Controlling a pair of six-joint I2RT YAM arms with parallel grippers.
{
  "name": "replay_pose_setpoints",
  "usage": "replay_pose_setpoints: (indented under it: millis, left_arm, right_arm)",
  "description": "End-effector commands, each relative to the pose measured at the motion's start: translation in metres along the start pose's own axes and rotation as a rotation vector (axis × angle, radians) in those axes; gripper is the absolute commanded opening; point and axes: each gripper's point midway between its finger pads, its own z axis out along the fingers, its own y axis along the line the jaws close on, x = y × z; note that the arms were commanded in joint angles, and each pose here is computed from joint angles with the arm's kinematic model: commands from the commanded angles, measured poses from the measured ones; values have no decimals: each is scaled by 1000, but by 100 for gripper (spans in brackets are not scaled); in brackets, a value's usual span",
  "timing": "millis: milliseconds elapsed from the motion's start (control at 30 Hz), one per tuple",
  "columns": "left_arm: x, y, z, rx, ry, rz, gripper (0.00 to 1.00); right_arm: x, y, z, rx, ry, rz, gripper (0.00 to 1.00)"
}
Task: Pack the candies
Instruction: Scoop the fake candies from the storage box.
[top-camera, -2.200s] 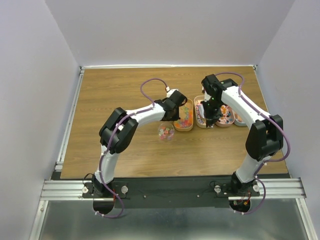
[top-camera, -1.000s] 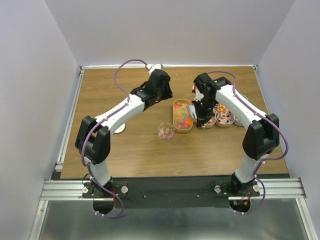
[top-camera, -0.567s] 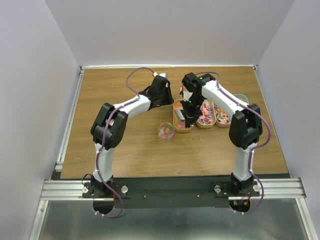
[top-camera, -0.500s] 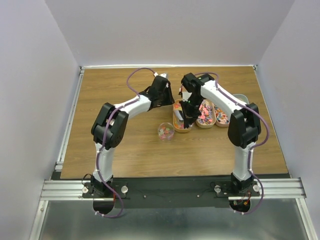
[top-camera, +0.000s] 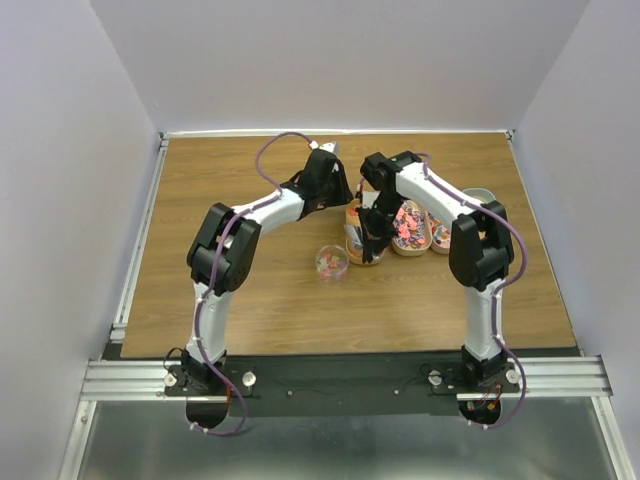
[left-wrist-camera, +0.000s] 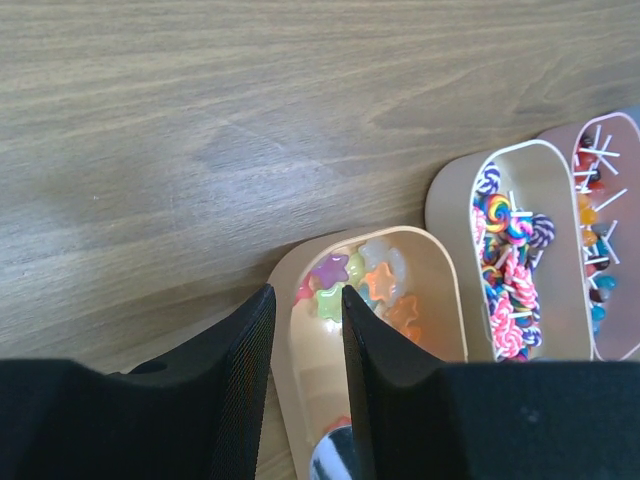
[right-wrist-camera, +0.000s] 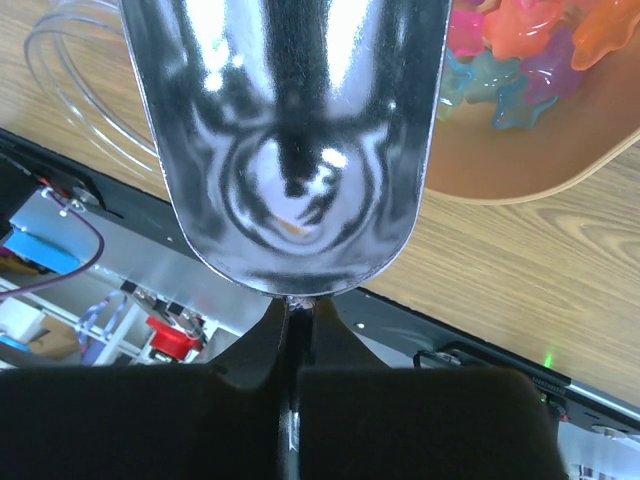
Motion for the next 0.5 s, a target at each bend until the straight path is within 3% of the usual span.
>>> replay_pose_setpoints:
  millis: [0, 467]
  left_arm:
    - [1, 1, 7, 4, -8, 22, 41]
    - [1, -5, 7, 14, -12, 38, 41]
  right_arm:
    - [12, -1, 2, 11, 68, 61, 1]
    - [14, -14, -13, -21, 45, 107, 1]
